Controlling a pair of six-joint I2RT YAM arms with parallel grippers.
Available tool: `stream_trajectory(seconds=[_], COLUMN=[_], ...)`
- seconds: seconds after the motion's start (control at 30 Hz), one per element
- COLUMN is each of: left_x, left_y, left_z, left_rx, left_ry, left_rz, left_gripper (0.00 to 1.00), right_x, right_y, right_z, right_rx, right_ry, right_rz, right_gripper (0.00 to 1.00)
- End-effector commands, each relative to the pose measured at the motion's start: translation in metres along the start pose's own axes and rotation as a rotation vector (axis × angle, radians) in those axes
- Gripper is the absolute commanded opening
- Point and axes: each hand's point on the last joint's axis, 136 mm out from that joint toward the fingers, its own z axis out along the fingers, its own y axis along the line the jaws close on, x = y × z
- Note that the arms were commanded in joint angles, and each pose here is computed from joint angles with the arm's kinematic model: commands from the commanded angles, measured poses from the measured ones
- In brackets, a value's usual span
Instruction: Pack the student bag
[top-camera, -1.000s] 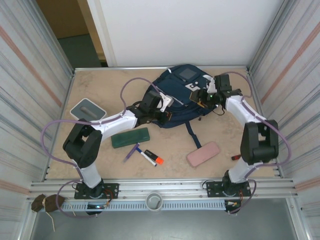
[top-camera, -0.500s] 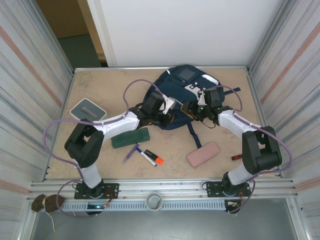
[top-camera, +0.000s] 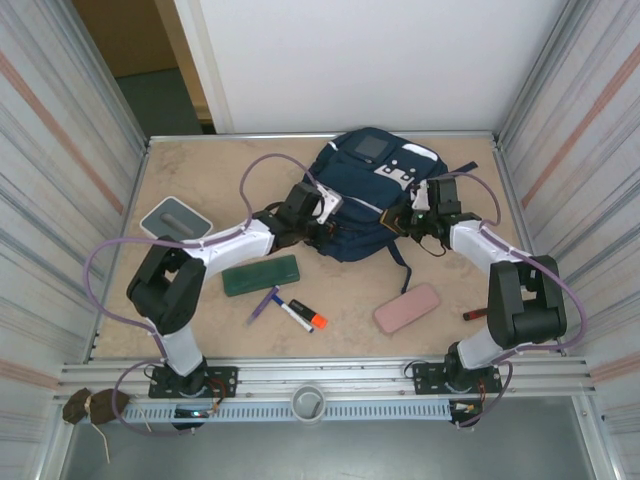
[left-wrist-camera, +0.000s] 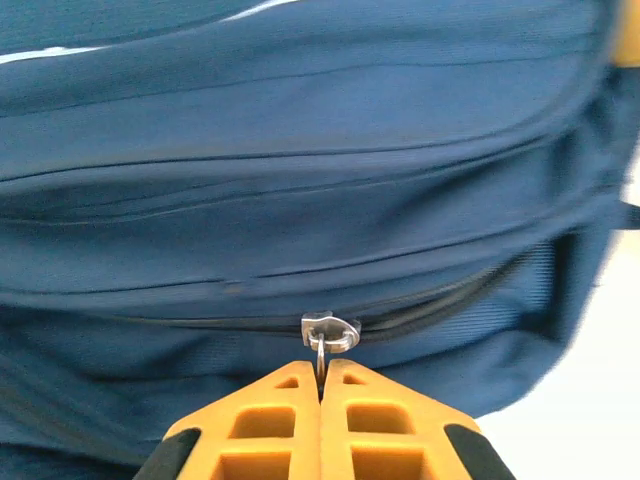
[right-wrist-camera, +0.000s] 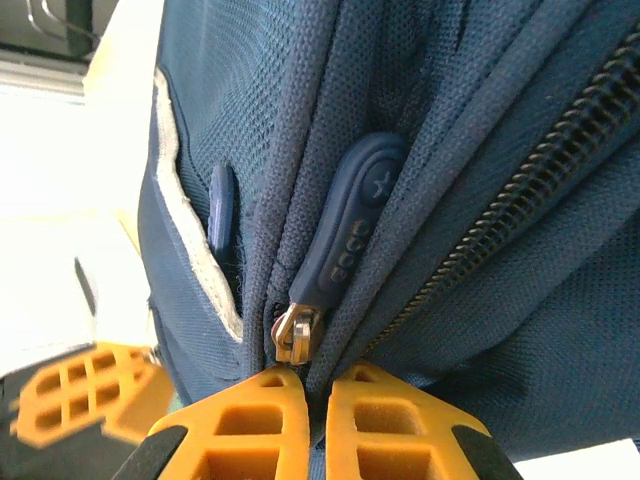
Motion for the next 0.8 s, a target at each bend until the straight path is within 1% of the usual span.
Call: stream_trajectory(seconds=[0.0, 0.07, 0.13, 0.2, 0.27, 0.33, 0.4, 0.47, 0.53, 0.6, 0.67, 0.77], left_x=[0.014, 0.016, 0.013, 0.009, 0.003, -0.005, -0.012, -0.018, -0.022, -0.024, -0.025, -0.024], left_y=[0.04, 0.047, 0.041, 0.028, 0.005, -0.016, -0.038, -0.058, -0.077, -0.09, -0.1, -0.109], left_z=[-0.016, -0.018, -0.021, -0.025, -0.028, -0.028, -0.025, -0.021, -0.017, -0.012, -0.008, -0.004], left_rx=[-0.148, -0.159, -0.132, -0.077, -0.009, 0.046, 0.097, 0.143, 0.174, 0.19, 0.211, 0.226], left_ry=[0.055, 0.063, 0.051, 0.032, 0.004, -0.024, -0.044, -0.055, -0.057, -0.054, -0.052, -0.047], left_rz=[0.019, 0.011, 0.011, 0.005, 0.017, 0.024, 0.028, 0.031, 0.047, 0.065, 0.07, 0.082], left_gripper=[0.0, 0.0, 0.0, 0.0, 0.0, 0.0, 0.0, 0.0, 0.0, 0.0, 0.0, 0.0], right_x=[-0.014, -0.014, -0.015, -0.02, -0.027, -0.033, -0.036, -0.039, -0.036, -0.026, -0.011, 0.006], right_y=[0.007, 0.006, -0.002, -0.011, -0.015, -0.006, 0.006, 0.004, -0.006, -0.013, -0.017, -0.019], right_z=[-0.008, -0.009, -0.01, -0.013, -0.012, -0.006, -0.003, -0.01, -0.024, -0.033, -0.034, -0.031], right_rx=[-0.012, -0.005, 0.025, 0.058, 0.063, 0.016, -0.031, -0.008, 0.048, 0.069, 0.058, 0.041], right_ry=[-0.005, 0.029, 0.057, 0.062, 0.059, 0.053, 0.049, 0.027, -0.01, -0.035, -0.039, -0.051], right_rz=[-0.094, -0.114, -0.116, -0.107, -0.081, -0.055, -0.033, -0.031, -0.033, -0.019, 0.009, 0.031], right_gripper=[0.0, 0.0, 0.0, 0.0, 0.02, 0.08, 0.16, 0.23, 0.34, 0.42, 0.49, 0.55])
